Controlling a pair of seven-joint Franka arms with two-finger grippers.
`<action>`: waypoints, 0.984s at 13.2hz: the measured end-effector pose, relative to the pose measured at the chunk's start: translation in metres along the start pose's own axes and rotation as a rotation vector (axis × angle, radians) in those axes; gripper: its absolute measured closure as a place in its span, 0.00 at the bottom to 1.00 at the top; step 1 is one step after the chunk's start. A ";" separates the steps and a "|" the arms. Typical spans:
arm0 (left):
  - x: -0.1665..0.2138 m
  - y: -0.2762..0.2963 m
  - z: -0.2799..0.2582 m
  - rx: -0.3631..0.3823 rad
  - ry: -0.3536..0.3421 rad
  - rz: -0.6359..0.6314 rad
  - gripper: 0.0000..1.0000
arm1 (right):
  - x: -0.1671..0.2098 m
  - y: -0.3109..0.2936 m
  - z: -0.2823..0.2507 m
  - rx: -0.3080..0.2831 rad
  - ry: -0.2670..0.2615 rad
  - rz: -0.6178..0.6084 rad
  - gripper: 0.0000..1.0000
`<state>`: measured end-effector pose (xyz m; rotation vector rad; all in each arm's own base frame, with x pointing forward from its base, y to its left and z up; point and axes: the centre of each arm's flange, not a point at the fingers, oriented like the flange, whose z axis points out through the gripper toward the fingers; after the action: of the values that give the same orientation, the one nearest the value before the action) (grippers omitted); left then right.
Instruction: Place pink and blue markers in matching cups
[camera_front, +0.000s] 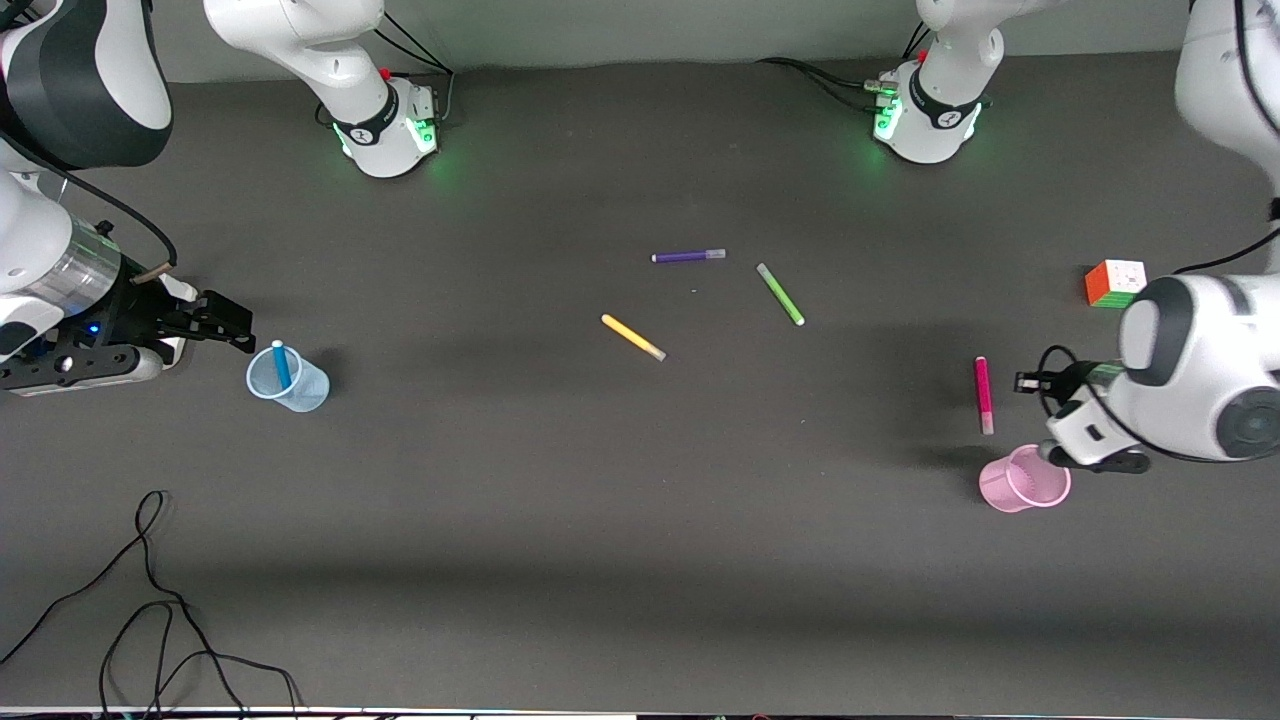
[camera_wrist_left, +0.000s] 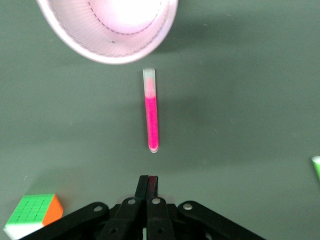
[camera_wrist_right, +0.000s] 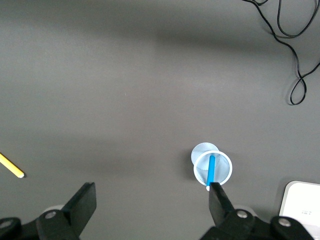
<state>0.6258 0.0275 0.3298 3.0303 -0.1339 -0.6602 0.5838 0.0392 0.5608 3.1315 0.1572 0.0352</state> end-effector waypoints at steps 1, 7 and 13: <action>-0.001 0.002 -0.012 -0.001 0.008 0.001 0.99 | 0.000 0.001 0.000 0.000 0.000 0.001 0.00; 0.050 0.003 0.100 -0.040 0.062 0.016 0.46 | 0.000 0.002 0.000 -0.010 0.000 0.000 0.00; 0.045 0.006 0.151 -0.041 0.111 0.023 0.28 | 0.000 0.012 0.000 -0.013 -0.001 0.017 0.00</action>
<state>0.6034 0.0150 0.1747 3.0118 -0.1491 -0.4856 0.5845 0.0272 0.5608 3.1200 0.1296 0.0349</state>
